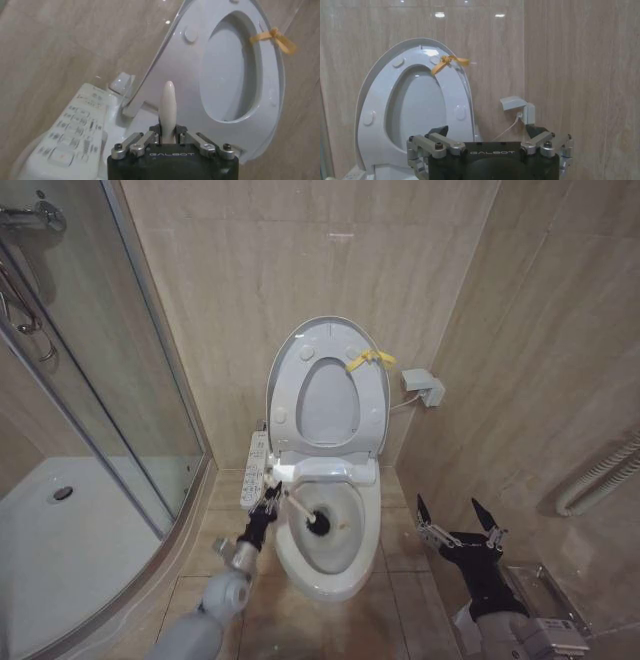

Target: Open the toilet lid, clean the toilet bowl with a toilet brush, close the toilet lid, and flush.

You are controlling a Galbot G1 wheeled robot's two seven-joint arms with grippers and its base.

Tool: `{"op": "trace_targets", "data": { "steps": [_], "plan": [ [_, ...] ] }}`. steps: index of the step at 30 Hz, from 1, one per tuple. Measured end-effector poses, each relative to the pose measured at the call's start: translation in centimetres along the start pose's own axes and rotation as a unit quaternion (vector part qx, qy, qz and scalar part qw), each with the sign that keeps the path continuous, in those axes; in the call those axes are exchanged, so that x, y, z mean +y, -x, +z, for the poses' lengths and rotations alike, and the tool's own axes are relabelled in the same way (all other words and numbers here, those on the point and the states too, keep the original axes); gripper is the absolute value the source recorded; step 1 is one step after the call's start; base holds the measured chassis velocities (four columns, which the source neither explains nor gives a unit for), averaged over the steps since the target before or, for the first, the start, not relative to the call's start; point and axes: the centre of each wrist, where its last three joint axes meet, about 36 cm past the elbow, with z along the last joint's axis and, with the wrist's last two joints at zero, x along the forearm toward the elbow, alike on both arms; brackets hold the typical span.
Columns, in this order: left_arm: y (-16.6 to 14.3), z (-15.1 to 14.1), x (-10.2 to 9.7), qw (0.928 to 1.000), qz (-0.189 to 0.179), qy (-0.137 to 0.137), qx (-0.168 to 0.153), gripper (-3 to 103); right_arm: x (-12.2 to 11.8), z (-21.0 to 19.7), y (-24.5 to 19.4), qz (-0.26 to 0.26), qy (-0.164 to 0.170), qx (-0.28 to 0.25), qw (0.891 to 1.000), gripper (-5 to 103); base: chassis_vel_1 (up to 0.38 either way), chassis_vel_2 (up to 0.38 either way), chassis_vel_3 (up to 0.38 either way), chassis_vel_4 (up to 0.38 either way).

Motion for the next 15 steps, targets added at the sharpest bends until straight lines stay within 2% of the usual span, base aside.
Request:
{"op": "trace_targets", "data": {
  "steps": [1,5,9,15],
  "plan": [
    [0.0,0.0,0.0,1.0000,0.000,0.000,0.000,19,0.0,0.0,0.0,0.000,0.000,0.000,1.000,100,0.000,0.000,0.000,0.000],
    [3.7,1.1,0.3,0.9999,0.013,0.006,0.001,19,0.0,0.0,0.0,0.000,0.000,0.000,1.000,100,0.000,0.000,0.000,0.000],
    [5.7,2.2,-0.1,0.9996,0.026,0.009,0.009,19,0.0,0.0,0.0,0.000,0.000,0.000,1.000,100,0.000,0.000,0.000,0.000],
    [6.9,3.1,0.1,0.9987,0.041,0.019,0.022,19,0.0,0.0,0.0,0.000,0.000,0.000,1.000,100,0.000,0.000,0.000,0.000]
  ]
}}
